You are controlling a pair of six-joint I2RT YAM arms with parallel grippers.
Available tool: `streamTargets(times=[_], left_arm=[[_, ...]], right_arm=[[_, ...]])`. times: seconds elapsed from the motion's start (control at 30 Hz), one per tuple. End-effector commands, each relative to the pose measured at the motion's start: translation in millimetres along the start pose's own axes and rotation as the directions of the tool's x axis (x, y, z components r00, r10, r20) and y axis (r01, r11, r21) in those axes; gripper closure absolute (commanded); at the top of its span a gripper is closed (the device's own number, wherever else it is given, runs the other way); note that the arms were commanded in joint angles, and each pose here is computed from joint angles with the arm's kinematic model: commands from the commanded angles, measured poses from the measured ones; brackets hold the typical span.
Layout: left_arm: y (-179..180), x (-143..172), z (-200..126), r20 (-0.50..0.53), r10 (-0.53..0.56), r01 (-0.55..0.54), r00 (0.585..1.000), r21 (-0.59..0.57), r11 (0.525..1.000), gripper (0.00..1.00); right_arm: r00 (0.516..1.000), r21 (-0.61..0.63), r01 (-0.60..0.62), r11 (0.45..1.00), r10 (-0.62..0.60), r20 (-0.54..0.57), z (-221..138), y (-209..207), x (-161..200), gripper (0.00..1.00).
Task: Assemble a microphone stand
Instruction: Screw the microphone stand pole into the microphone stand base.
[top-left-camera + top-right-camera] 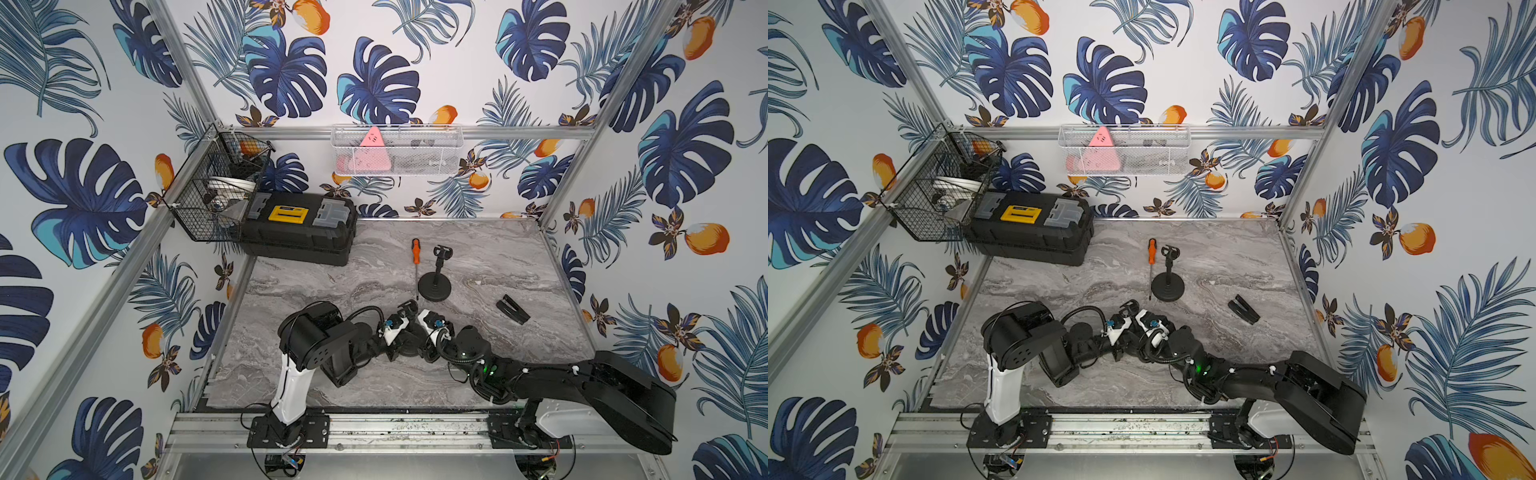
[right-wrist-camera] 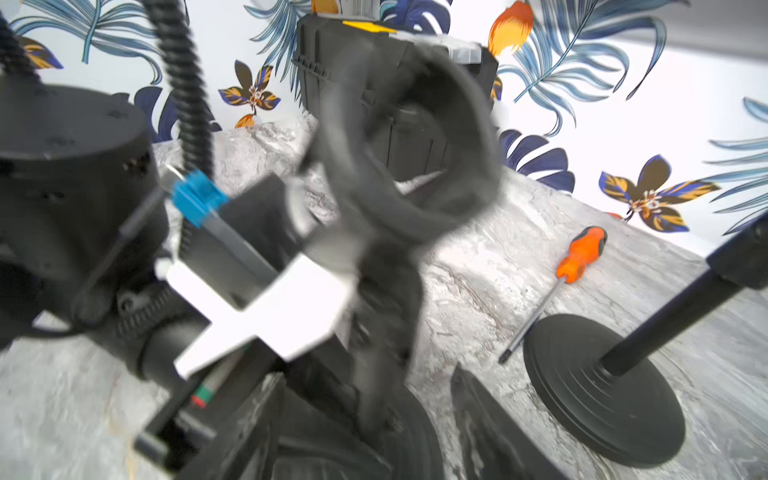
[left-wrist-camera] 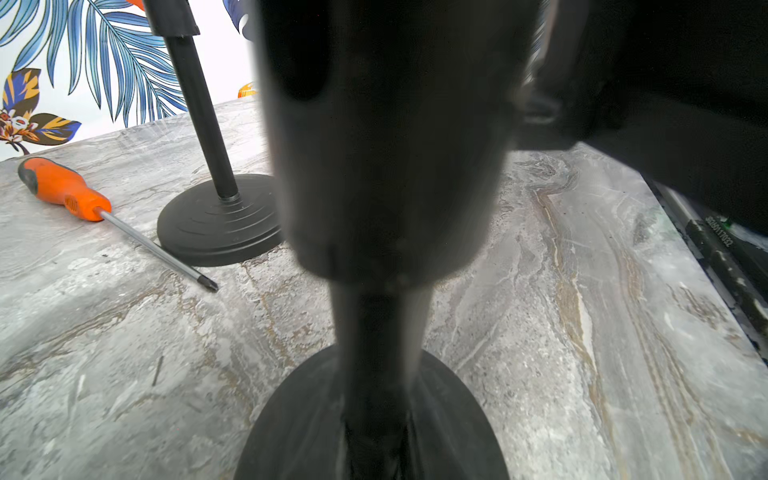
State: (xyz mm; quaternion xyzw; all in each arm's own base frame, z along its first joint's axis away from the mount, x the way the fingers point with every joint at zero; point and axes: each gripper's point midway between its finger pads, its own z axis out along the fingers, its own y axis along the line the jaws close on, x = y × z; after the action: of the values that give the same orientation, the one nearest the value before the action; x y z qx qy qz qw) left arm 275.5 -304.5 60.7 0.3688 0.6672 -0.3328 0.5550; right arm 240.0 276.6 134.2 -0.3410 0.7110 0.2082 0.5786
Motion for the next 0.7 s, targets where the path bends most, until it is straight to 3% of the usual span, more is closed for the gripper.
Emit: streamTargets(times=[0.0, 0.2, 0.5, 0.67], left_arm=[[-2.1, 7.1, 0.2, -0.026, -0.004, 0.004, 1.000, 0.015, 1.000, 0.86], [-4.9, 7.0, 0.0, -0.026, -0.005, 0.006, 1.000, 0.030, 1.000, 0.86], [-6.8, 4.7, -1.3, -0.021, 0.001, 0.000, 1.000, 0.040, 0.999, 0.85], [-7.9, 4.6, -0.8, -0.021, 0.003, -0.002, 1.000, 0.045, 0.999, 0.85]], right_arm=[[0.999, -0.218, -0.015, 0.976, 0.007, -0.033, -9.1, 19.5, 12.0, 0.38], [0.996, -0.371, 0.077, 0.925, -0.086, -0.009, -6.8, 28.6, 12.0, 0.44], [0.997, -0.411, 0.081, 0.908, -0.078, 0.024, 7.7, 18.2, 6.9, 0.46], [0.997, -0.434, 0.071, 0.898, -0.054, 0.050, 16.6, 14.6, 7.1, 0.57]])
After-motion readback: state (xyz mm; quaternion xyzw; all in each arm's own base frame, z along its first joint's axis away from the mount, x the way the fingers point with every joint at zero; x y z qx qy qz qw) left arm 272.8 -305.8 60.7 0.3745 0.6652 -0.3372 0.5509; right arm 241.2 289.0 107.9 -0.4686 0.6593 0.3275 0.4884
